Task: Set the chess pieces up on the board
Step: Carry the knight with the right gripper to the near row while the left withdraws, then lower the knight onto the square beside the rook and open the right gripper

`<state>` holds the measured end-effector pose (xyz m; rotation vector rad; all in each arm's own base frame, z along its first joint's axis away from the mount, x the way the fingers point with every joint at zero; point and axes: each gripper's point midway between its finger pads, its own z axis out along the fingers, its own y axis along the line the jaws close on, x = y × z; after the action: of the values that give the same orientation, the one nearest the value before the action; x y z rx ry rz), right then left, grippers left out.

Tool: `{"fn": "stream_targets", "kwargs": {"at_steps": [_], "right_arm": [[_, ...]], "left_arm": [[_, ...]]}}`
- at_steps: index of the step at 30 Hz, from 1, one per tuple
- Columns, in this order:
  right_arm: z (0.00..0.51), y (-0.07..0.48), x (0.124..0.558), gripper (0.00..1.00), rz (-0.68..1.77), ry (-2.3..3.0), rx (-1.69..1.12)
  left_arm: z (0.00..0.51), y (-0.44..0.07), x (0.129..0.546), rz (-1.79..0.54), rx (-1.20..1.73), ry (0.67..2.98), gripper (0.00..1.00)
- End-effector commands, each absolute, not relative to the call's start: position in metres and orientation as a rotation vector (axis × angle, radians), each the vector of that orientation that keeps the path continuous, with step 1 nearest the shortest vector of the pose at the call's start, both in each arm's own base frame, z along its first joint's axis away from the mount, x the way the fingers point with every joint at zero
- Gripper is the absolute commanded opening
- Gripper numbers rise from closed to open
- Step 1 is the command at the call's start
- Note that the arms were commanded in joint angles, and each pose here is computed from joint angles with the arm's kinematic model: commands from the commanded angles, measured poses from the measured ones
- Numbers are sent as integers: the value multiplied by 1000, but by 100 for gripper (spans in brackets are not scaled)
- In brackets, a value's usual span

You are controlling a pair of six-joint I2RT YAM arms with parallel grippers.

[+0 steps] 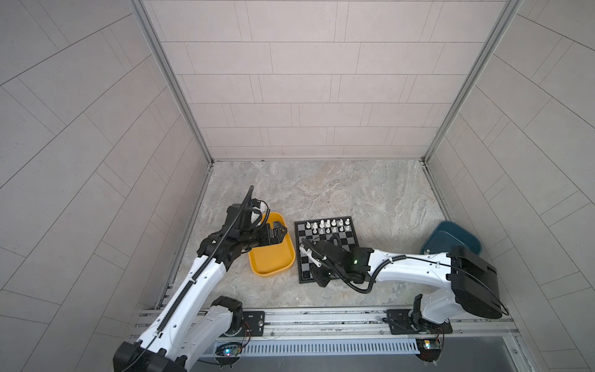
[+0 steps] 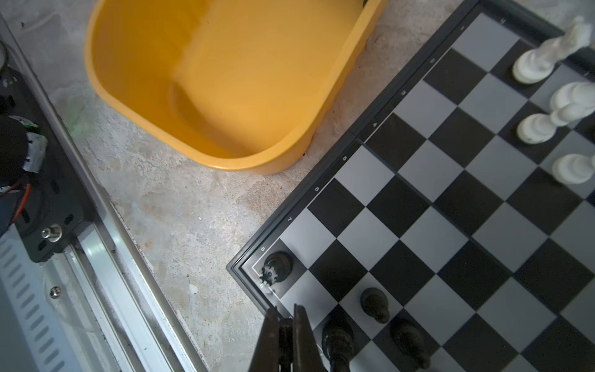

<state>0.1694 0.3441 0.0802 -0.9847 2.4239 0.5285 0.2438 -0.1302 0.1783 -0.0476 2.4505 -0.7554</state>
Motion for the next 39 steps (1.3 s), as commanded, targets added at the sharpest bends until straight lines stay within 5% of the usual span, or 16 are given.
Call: {"fn": "stream_targets", "kwargs": {"at_steps": [1, 39], "right_arm": [[79, 348, 175, 0, 516, 2424, -957], [57, 340, 179, 0, 496, 2471, -935]], "left_arm": [[179, -130, 241, -767, -47, 2446, 100], [174, -130, 245, -761, -52, 2459, 100]]}}
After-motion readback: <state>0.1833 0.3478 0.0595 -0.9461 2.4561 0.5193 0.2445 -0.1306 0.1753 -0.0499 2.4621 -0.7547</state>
